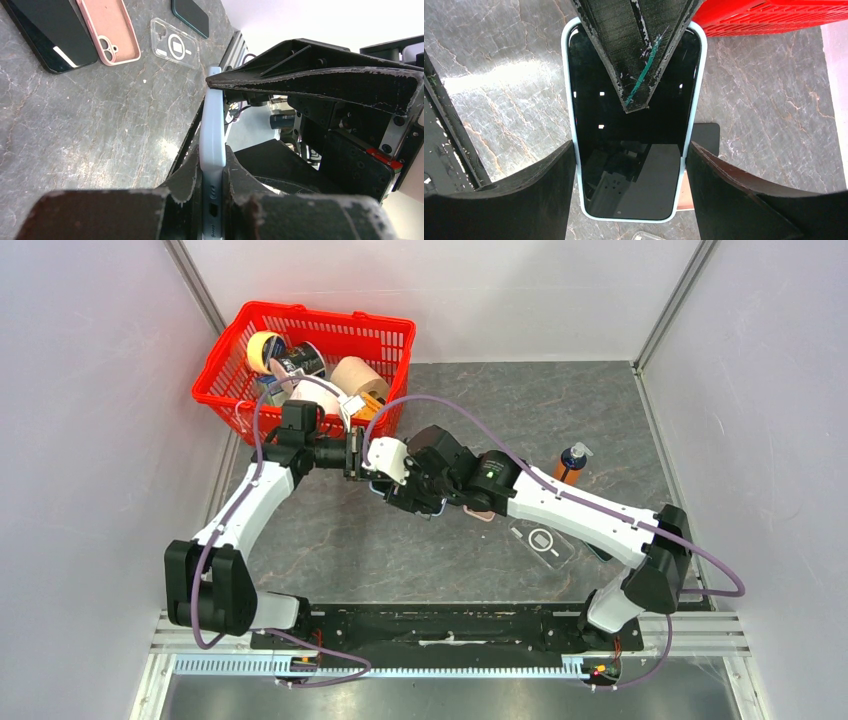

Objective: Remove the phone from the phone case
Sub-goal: Pick up the phone at the center of the board.

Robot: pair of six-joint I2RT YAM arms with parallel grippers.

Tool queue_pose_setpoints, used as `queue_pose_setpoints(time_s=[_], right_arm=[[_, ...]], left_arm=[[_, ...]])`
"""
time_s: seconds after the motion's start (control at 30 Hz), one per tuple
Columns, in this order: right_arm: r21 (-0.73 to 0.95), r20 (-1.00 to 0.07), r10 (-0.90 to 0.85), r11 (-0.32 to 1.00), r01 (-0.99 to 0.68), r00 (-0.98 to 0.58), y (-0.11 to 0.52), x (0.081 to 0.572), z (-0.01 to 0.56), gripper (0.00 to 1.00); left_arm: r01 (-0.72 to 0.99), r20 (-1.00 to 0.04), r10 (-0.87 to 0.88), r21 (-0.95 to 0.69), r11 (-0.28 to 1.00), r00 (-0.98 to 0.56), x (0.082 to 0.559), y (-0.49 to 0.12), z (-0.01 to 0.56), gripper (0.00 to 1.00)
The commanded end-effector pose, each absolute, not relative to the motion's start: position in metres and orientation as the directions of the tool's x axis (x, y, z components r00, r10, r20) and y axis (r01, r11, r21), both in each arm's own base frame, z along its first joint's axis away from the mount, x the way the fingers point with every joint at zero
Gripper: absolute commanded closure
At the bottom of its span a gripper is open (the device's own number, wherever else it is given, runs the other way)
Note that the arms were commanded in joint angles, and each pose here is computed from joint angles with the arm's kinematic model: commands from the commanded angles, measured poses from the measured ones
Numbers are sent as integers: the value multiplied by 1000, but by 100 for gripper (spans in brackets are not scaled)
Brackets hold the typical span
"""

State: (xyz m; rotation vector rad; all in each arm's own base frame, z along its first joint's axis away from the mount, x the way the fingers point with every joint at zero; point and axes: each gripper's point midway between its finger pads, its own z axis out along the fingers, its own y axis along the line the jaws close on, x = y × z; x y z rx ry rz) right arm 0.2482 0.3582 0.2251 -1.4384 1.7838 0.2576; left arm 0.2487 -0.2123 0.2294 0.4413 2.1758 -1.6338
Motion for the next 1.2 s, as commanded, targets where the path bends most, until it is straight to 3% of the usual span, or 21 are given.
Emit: queue_pose_setpoints(time_s=[0.0,0.23,0.27,0.53,0.73,1.0,1.17], right_arm=[[-347,-781,-624,406,-845,22,356,259,272,40],[-288,-798,-602,406,-867,-17,339,254,273,4],[-274,-802,-596,408,-871,-27,336,253,275,3],[-122,-857,-506,389,-913,-101,310,244,297,3],[7,-866,-485,236,-972,-124,305,215,299,3],[115,-874,-470,43,-992,-121,316,180,294,5],[154,-867,-480,-3,-988,-133,321,176,287,8]], left_arm=[[609,-617,63,-749,260,-785,249,-210,248,98],[651,-668,56,-698,298,-742,258,-201,256,98],[656,-675,54,-691,303,-736,260,-199,257,98],[799,-800,139,-535,275,-584,245,-192,268,98],[915,-911,156,-348,204,-382,210,-191,291,98],[947,-946,125,-278,163,-299,184,-203,317,98],[956,-956,101,-262,134,-276,175,-212,325,98]])
